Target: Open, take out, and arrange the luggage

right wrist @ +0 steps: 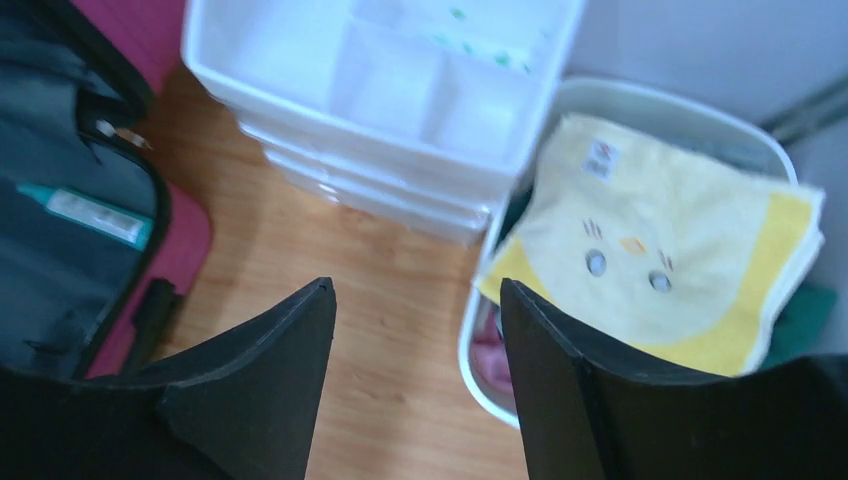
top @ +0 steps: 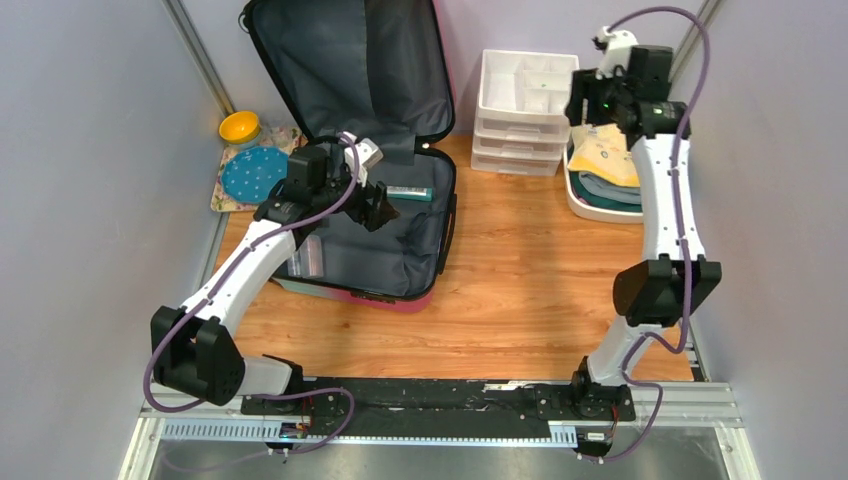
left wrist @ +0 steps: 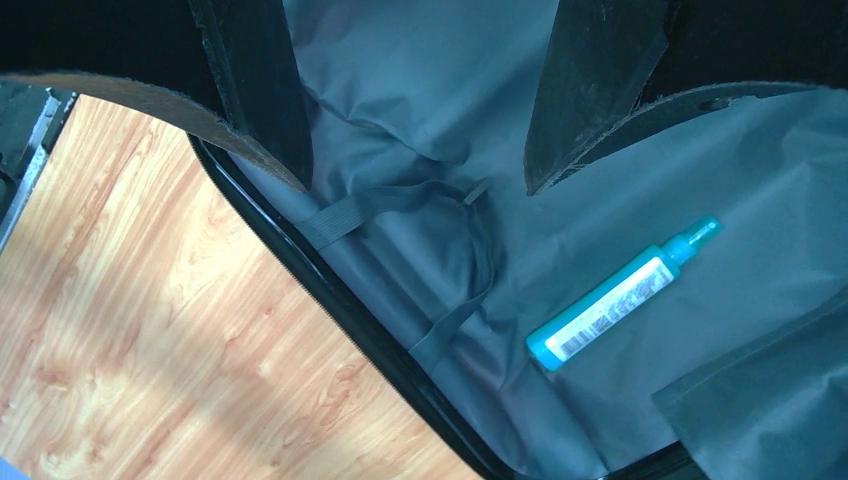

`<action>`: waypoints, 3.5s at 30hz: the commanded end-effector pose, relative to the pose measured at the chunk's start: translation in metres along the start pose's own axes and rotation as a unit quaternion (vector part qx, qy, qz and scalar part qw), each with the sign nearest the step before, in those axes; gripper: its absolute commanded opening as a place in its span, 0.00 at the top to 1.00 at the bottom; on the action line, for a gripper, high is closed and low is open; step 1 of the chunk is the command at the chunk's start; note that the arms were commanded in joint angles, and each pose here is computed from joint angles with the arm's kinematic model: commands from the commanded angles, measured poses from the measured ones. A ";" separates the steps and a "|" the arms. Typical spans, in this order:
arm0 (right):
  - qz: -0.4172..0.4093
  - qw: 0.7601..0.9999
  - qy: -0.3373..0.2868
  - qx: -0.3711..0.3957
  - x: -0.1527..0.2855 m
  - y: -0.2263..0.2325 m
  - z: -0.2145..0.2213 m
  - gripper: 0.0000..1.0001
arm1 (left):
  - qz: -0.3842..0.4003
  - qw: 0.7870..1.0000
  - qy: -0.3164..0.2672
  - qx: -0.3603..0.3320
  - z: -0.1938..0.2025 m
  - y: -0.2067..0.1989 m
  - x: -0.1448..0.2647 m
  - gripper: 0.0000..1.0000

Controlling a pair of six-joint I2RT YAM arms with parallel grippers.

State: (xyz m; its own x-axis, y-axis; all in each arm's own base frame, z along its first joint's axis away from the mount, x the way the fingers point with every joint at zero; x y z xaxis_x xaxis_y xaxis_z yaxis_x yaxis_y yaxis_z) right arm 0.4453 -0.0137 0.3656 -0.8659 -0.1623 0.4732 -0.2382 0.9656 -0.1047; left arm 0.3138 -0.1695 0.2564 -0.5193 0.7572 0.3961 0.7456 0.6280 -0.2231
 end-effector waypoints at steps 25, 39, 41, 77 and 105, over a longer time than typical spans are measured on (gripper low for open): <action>0.138 0.987 -0.086 -0.002 -0.159 0.084 -0.039 0.50 | -0.044 0.998 -0.047 0.017 -0.010 0.021 0.028 0.15; 0.115 0.990 -0.075 -0.042 -0.172 0.088 -0.026 0.87 | -0.050 0.997 -0.056 0.006 -0.016 0.022 0.033 0.15; 0.120 0.989 -0.067 -0.049 -0.167 0.089 -0.022 1.00 | -0.050 0.997 -0.058 0.009 -0.016 0.022 0.033 0.15; 0.053 0.995 -0.046 -0.077 0.007 0.161 0.018 0.27 | -0.163 0.953 0.052 0.250 0.060 0.049 0.058 0.15; -0.202 0.975 -0.082 0.049 0.074 0.187 -0.007 0.10 | -0.389 0.829 0.208 0.345 0.157 0.111 0.068 0.24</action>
State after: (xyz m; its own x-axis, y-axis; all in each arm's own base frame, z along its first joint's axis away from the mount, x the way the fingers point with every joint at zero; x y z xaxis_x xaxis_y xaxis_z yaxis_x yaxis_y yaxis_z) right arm 0.3453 0.1563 0.3647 -0.7553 -0.5189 0.4004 -0.5734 0.8190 -0.0203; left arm 0.2861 -0.0237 0.1172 -0.4333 0.0649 0.8989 -0.1995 0.9657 -0.1659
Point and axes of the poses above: each gripper's point midway between its finger pads, its own x axis back along the fingers, its own y axis along the line the jaws close on, z = x × y, the point moved 5 cm from there along x, back along the fingers, and after that the axes turned 6 degrees about x, right-handed, at the moved point
